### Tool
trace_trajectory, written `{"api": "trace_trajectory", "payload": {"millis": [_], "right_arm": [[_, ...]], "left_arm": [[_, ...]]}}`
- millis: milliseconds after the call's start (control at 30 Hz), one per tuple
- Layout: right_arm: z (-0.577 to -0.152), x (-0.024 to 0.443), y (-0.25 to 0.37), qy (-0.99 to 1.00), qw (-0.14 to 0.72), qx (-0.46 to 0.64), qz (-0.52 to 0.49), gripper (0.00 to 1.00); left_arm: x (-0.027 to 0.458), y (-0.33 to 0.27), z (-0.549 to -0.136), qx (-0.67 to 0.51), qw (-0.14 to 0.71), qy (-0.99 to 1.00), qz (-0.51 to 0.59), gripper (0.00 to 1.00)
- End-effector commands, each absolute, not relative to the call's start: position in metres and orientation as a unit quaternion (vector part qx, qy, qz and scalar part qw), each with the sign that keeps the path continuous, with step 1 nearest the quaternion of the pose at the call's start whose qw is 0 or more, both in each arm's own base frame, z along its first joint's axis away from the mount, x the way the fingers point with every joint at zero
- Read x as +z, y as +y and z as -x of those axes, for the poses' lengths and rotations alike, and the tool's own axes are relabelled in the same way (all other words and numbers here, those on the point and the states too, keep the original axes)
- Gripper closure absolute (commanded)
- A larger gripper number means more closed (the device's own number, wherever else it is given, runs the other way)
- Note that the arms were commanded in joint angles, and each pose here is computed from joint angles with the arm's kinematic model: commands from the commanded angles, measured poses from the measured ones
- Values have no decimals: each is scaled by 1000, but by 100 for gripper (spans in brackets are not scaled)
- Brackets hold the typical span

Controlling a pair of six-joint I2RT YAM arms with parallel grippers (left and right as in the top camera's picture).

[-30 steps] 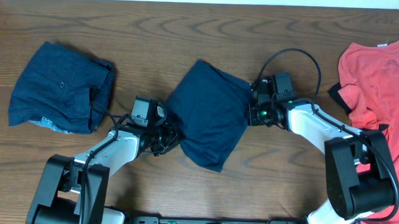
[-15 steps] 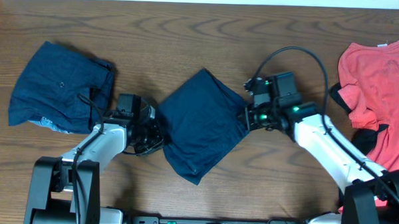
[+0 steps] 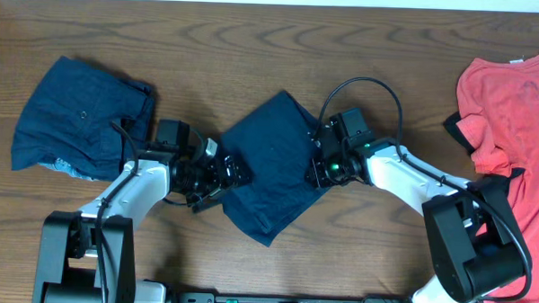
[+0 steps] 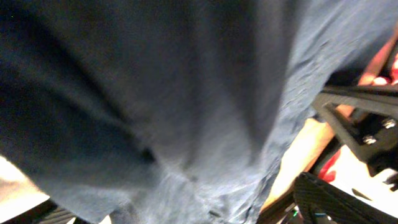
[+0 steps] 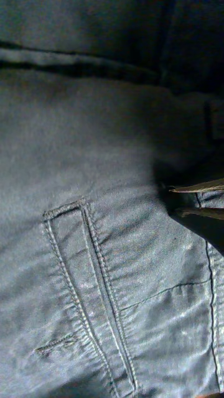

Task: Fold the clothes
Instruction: 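Carry the folded shorts left with the left gripper onto the navy stack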

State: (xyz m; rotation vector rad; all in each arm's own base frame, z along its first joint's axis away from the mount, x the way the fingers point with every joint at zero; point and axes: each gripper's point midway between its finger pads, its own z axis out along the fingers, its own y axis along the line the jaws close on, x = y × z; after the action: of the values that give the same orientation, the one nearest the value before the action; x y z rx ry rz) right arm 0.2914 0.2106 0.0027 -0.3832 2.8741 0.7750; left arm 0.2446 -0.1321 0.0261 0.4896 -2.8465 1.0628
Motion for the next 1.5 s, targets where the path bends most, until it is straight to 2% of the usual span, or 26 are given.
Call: {"api": "trace_trajectory", "payload": {"millis": [0, 233, 433, 533, 600, 767, 867, 1000, 1133, 1300, 1467], "right_arm": [[-295, -8, 198, 963, 58, 244, 95, 91], [-293, -9, 198, 964, 54, 243, 92, 91], [-293, -9, 198, 964, 54, 243, 92, 91], [-293, -9, 198, 964, 54, 243, 92, 91], [-293, -9, 198, 964, 54, 243, 92, 91], [-293, -9, 198, 964, 54, 243, 93, 94], [-292, -5, 199, 963, 48, 250, 92, 94], [-288, 17, 208, 954, 39, 281, 100, 93], [-297, 55, 207, 946, 79, 293, 112, 91], [-314, 121, 203, 927, 170, 311, 122, 89], [-316, 166, 196, 912, 228, 323, 110, 86]], "left_arm": [[15, -125, -243, 311, 41, -931, -188, 2], [-16, -140, -252, 322, 29, -904, -280, 2], [-39, -168, -266, 345, 21, -892, -292, 1], [-44, -176, -274, 357, 9, -890, -284, 22], [-47, -176, -278, 355, -1, -891, -284, 43], [-48, -174, -279, 350, -13, -898, -265, 76], [-43, -179, -277, 365, -15, -902, -229, 92], [-32, -179, -279, 382, -25, -902, -202, 94], [-6, -174, -293, 410, -59, -891, -184, 94], [72, -154, -328, 484, -142, -847, -168, 94], [159, -82, -367, 495, -284, -796, -201, 94]]}}
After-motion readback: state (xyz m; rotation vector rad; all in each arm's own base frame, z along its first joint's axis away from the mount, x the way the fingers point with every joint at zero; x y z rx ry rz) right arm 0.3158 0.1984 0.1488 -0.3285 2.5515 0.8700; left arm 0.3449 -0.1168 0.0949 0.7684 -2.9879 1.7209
